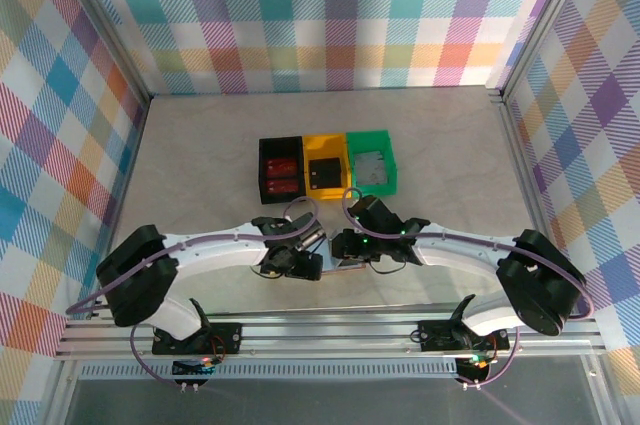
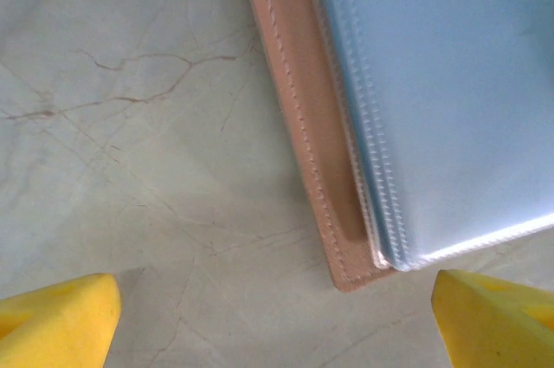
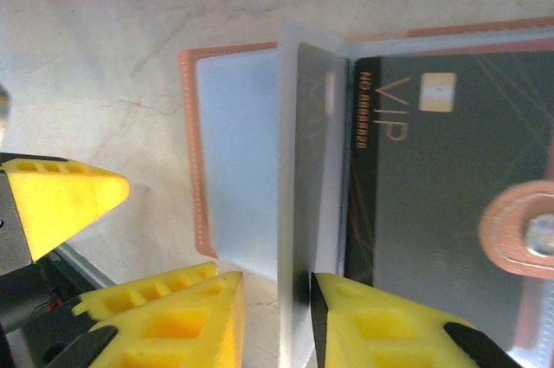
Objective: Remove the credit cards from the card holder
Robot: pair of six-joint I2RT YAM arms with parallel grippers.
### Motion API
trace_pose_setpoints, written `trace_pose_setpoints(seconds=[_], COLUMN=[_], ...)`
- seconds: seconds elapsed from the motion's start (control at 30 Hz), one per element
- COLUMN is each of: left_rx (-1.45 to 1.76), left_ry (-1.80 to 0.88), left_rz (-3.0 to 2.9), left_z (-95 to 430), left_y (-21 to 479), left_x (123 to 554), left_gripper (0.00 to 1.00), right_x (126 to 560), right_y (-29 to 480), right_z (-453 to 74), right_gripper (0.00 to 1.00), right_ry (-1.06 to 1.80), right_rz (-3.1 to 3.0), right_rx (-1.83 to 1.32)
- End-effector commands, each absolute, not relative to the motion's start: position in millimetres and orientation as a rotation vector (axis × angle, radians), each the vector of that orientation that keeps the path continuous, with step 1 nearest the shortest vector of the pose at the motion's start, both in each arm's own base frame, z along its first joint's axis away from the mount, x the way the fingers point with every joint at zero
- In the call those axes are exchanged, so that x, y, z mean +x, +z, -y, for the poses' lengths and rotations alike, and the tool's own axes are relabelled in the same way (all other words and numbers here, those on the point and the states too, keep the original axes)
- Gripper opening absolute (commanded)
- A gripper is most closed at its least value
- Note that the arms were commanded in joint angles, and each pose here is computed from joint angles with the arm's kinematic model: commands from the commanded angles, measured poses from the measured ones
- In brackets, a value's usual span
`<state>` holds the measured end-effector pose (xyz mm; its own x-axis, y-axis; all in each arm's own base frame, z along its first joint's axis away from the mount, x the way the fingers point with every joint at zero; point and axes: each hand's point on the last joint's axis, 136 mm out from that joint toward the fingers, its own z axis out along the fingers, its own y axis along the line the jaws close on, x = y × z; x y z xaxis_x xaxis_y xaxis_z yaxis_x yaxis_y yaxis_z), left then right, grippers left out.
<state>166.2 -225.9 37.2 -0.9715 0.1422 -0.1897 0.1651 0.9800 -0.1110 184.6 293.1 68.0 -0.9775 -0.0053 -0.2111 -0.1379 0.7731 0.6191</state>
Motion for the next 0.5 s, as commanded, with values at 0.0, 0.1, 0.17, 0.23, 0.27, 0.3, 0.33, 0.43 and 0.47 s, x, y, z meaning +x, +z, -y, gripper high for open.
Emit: trace_pose_setpoints(seconds=[0.0,0.1,0.17,0.23,0.27,0.3,0.33,0.43,0.47], left_rx=[0.256,0.251,0.247,0.240,0.236,0.232,0.225,0.198,0.192], left_ry=[-0.145,-0.126,-0.115,-0.110,-0.111,-0.117,-0.125,-0.145,-0.153], left_rz=[-2.883,-2.848,-2.835,-2.821,-2.816,-2.806,-2.798,-2.772,-2.765], left_z=[213.2,204.2,199.1,194.7,192.8,191.7,190.2,186.8,186.4], left_y=[53.9,64.1,69.0,73.1,74.7,77.1,79.4,85.9,87.6], left_x=[167.3,169.2,169.8,170.0,169.6,169.9,169.9,170.7,170.9], left_gripper=[0.93,0.94,0.94,0.94,0.94,0.94,0.94,0.94,0.94], right_x=[187.5,188.4,188.9,188.8,188.7,188.1,187.6,187.6,187.6], right_y=[87.0,88.1,87.8,86.3,84.6,83.9,83.0,79.9,79.1], right_z=[-313.6,-317.5,-320.1,-323.6,-325.7,-328.6,-331.2,-334.5,-335.4], right_gripper=[0.28,0.28,0.28,0.28,0.28,0.28,0.28,0.28,0.28], right_ry=[1.091,1.095,1.101,1.113,1.120,1.134,1.145,1.144,1.143], right_rz=[-2.726,-2.728,-2.731,-2.738,-2.746,-2.750,-2.755,-2.768,-2.772], right_rx=[-0.165,-0.166,-0.162,-0.160,-0.157,-0.156,-0.156,-0.147,-0.146])
